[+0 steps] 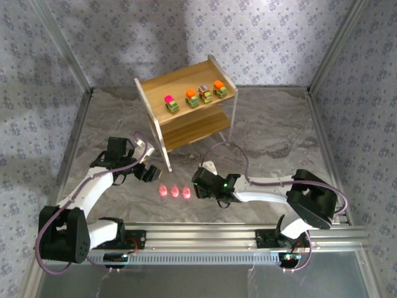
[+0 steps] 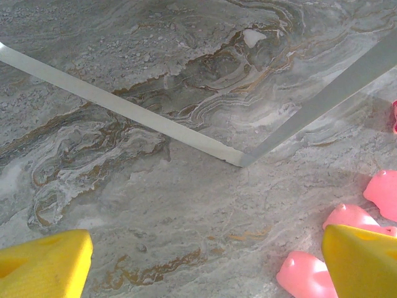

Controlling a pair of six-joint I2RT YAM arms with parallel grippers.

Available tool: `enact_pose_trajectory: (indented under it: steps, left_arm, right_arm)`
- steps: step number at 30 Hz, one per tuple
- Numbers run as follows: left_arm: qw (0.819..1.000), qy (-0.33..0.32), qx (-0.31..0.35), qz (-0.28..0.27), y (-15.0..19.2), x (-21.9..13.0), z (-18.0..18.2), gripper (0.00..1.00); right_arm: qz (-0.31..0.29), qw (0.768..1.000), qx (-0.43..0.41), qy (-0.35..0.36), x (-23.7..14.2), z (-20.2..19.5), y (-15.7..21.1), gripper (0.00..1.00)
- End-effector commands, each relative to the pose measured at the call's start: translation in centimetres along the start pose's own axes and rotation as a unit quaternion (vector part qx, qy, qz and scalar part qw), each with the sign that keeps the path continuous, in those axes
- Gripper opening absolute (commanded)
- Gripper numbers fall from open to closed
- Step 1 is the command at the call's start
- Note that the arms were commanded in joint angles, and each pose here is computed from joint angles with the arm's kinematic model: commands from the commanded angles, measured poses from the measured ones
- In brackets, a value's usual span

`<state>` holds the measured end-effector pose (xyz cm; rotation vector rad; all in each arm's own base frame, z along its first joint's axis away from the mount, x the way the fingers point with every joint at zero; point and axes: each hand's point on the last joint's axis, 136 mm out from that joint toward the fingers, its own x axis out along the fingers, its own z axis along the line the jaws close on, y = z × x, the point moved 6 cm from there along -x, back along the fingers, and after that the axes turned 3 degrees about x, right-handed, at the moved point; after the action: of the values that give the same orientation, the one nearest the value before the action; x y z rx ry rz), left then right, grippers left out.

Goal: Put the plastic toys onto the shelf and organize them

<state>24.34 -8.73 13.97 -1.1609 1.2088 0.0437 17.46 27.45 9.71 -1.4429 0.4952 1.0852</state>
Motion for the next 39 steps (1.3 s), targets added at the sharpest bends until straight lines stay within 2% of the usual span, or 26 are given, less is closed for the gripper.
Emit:
enact_pose_trajectory:
  steps: [1, 11, 15, 21, 25, 31, 39]
  left_arm:
    - [1.000, 0.003, -0.003, 0.002, 0.1, 0.2, -0.1, 0.95]
    - [1.000, 0.002, -0.004, 0.004, 0.1, 0.2, -0.1, 0.95]
    - [1.000, 0.003, -0.003, 0.003, 0.1, 0.2, -0.1, 0.95]
    - [1.000, 0.002, -0.003, 0.003, 0.1, 0.2, -0.1, 0.95]
    - [1.000, 0.002, -0.003, 0.003, 0.1, 0.2, -0.1, 0.95]
    - [1.000, 0.003, -0.003, 0.004, 0.2, 0.3, -0.1, 0.95]
    - [1.000, 0.005, -0.004, 0.004, 0.1, 0.4, -0.1, 0.95]
  right_arm:
    - [0.012, 0.999, -0.040, 0.019, 0.3, 0.9, 0.1, 0.61]
    - [0.021, 0.987, -0.103, 0.120, 0.9, 1.7, 0.1, 0.52]
    - [0.027, 0.985, -0.107, 0.135, 1.1, 1.7, 0.1, 0.47]
    - [0.035, 0.985, -0.102, 0.135, 1.4, 1.4, 0.3, 0.35]
    - [0.037, 0.992, -0.072, 0.096, 1.5, 0.9, 0.5, 0.31]
    - [0.015, 1.000, -0.005, -0.001, 0.1, 0.1, 0.2, 0.31]
    - [0.015, 0.988, 0.044, -0.146, -1.3, 0.7, -0.3, 0.33]
